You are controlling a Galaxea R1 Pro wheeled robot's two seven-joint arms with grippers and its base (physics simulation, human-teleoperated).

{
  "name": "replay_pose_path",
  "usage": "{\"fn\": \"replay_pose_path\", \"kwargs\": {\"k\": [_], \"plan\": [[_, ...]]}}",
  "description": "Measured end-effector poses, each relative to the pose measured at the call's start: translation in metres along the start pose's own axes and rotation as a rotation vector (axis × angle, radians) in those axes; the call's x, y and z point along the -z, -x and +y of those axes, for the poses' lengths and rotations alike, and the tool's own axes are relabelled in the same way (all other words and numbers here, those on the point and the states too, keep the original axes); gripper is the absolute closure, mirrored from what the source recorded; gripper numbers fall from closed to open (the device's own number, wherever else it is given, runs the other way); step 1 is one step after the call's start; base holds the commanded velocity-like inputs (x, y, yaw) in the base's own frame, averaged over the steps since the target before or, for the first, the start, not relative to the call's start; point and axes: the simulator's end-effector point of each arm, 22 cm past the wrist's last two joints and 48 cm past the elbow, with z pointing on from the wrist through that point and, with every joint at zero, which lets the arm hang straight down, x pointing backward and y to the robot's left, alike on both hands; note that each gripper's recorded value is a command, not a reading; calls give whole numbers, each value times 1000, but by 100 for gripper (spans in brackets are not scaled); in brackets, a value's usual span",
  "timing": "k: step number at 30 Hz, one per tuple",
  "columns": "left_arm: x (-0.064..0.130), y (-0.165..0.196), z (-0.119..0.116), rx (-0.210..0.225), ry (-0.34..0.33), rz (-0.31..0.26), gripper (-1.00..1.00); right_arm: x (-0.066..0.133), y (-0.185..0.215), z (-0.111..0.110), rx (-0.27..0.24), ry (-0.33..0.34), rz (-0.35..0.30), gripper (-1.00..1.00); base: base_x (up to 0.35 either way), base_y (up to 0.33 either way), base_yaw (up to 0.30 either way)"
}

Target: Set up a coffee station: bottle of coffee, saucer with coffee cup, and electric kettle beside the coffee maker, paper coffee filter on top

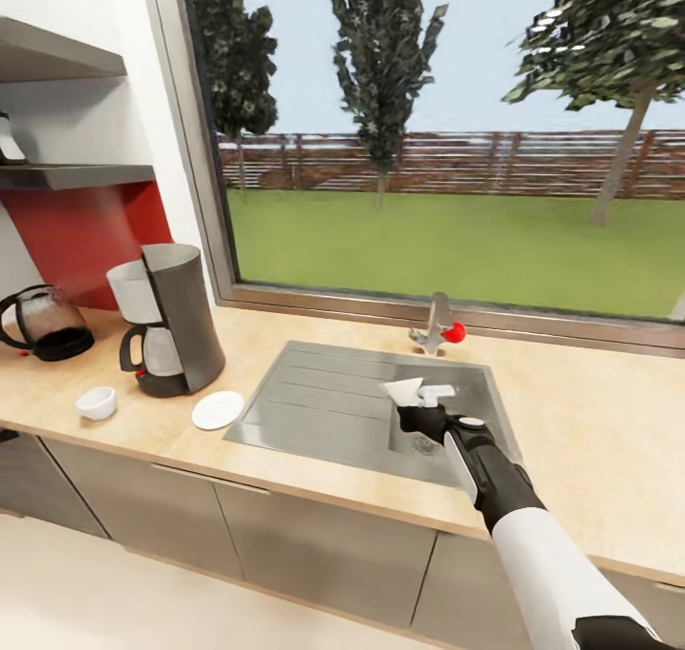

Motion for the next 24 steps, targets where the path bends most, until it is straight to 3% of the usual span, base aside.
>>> {"fn": "replay_pose_path", "kwargs": {"k": [5, 16, 24], "plan": [[0, 1, 0, 0, -1, -2, -100, 0, 0, 0, 0, 0, -1, 100, 0, 348, -51], [0, 2, -1, 1, -1, -4, -100, 0, 0, 0, 0, 0, -2, 100, -62, 340, -241], [0, 2, -1, 1, -2, -6, -100, 0, 0, 0, 1, 0, -3, 100, -20, 331, -24]]}}
